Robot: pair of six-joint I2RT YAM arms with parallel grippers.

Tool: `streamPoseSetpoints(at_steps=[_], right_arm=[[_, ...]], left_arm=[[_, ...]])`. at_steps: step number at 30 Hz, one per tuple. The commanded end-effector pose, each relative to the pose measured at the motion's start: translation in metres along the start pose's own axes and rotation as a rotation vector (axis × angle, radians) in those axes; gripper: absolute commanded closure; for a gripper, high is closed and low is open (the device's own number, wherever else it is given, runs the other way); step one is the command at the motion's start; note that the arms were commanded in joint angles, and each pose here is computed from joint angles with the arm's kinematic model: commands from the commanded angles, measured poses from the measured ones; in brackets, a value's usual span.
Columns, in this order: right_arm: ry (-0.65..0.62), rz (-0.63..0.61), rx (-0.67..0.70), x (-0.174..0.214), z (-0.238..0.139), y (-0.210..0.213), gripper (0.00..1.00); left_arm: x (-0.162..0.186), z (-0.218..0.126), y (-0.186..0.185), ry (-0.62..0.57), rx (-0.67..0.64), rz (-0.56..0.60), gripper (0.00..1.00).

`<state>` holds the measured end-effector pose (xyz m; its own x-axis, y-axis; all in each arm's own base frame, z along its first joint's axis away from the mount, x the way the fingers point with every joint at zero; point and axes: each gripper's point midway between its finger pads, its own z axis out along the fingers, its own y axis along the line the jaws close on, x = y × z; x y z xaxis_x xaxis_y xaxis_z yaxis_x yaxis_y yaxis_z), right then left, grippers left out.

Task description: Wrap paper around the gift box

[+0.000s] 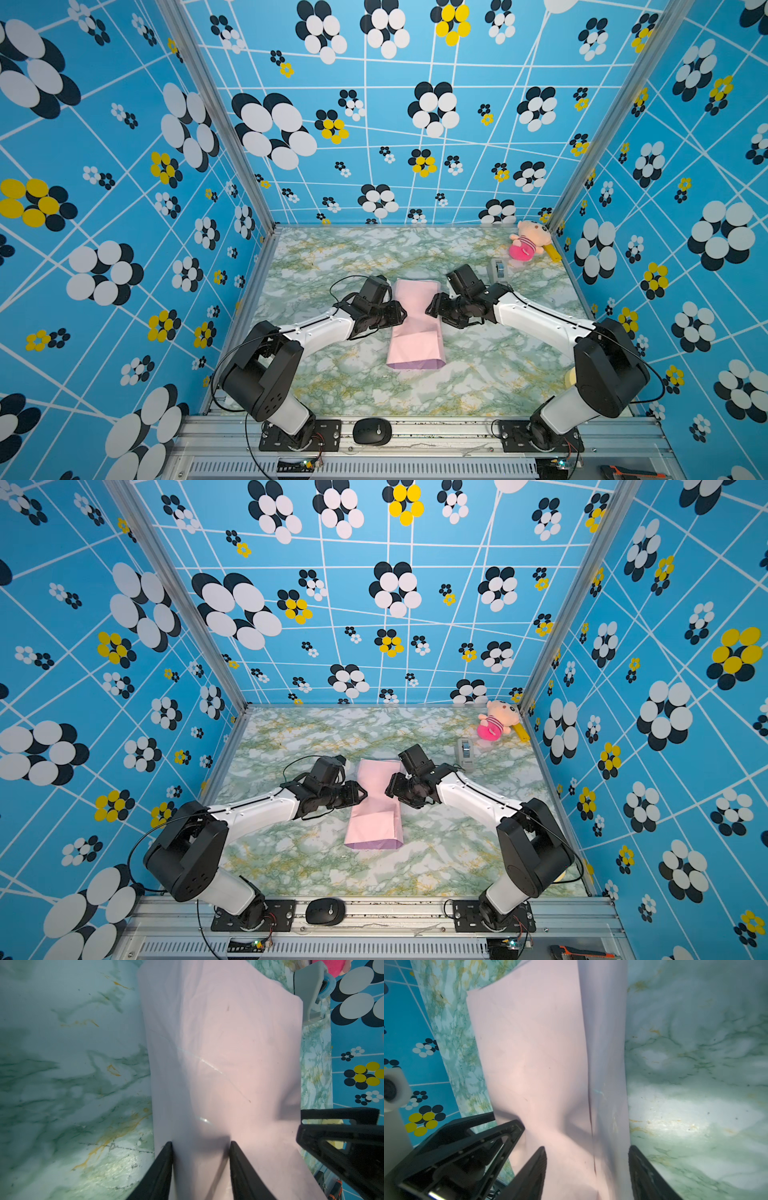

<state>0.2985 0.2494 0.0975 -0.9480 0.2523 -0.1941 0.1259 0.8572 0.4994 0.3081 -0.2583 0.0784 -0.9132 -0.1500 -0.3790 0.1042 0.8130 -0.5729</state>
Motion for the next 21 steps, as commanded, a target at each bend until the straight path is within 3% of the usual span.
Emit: streamPoseSetpoints(at_steps=[1, 5, 13, 17, 21], right_arm=[[0.051, -0.017, 0.01, 0.011, -0.008, 0.0, 0.32], [0.078, -0.043, 0.022, 0.013, 0.001, 0.004, 0.32], [0.049, -0.071, 0.102, 0.005, 0.012, -0.012, 0.64], [0.044, -0.07, 0.102, 0.003, 0.012, -0.013, 0.68], [0.038, -0.066, 0.077, 0.002, 0.011, -0.009, 0.71]], left_arm=[[0.021, 0.007, 0.026, 0.074, -0.116, 0.015, 0.55], [0.02, 0.007, 0.022, 0.073, -0.109, 0.021, 0.53], [0.009, -0.003, 0.005, 0.044, -0.068, 0.031, 0.4], [-0.002, -0.013, -0.008, 0.004, -0.025, 0.034, 0.31], [-0.005, -0.014, -0.011, -0.013, -0.015, 0.038, 0.34]])
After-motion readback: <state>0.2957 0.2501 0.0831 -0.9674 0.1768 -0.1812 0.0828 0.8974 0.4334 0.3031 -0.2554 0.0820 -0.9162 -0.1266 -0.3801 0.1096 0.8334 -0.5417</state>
